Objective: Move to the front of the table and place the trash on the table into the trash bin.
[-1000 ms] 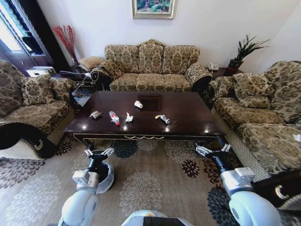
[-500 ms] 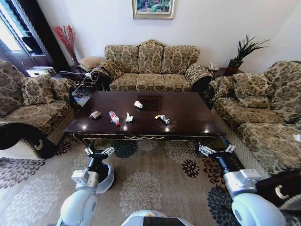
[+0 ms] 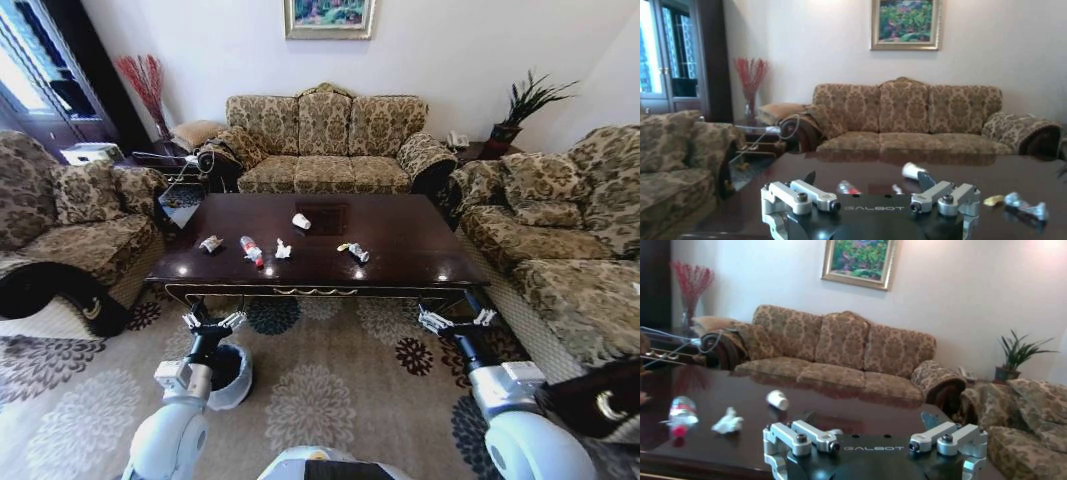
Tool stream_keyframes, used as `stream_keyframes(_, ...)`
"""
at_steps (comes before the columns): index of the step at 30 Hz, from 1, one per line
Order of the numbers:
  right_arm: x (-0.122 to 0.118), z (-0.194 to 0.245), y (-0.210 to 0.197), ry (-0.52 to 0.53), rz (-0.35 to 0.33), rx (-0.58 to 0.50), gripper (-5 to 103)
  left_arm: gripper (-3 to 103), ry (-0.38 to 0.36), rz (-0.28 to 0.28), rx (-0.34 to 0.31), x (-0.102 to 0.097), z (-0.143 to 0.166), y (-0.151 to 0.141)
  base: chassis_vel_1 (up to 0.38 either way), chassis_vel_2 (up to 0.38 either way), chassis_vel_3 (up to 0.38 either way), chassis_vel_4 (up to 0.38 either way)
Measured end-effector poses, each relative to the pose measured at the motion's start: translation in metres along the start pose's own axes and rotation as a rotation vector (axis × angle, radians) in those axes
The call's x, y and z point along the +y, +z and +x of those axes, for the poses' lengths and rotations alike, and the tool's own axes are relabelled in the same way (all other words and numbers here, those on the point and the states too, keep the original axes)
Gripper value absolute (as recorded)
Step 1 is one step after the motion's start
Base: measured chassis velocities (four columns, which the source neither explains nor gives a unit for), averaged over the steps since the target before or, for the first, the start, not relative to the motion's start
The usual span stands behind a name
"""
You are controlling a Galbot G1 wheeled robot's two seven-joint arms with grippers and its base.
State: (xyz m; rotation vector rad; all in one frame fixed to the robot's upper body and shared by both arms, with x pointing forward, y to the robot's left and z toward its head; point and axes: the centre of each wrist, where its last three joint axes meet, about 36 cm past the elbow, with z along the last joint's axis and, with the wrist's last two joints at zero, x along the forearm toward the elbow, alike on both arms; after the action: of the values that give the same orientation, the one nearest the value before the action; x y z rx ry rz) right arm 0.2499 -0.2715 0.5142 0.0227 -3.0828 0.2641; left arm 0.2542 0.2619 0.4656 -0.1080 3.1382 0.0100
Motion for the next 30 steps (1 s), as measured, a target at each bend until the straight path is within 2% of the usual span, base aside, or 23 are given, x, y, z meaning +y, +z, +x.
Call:
stream_keyframes(20,0.014,-0.006,0.01,-0.016,-0.018,-0.003,100,100,-0.017,-0.005,0.037,0.001,0.0,0.014,0.403,0.268,-0.397,-0.256)
stream_keyframes(30,0.014,-0.006,0.011,-0.015,-0.019,-0.005,100,100,-0.018,-0.003,0.036,0.001,0.0,0.015,0.13,0.149,-0.127,-0.133)
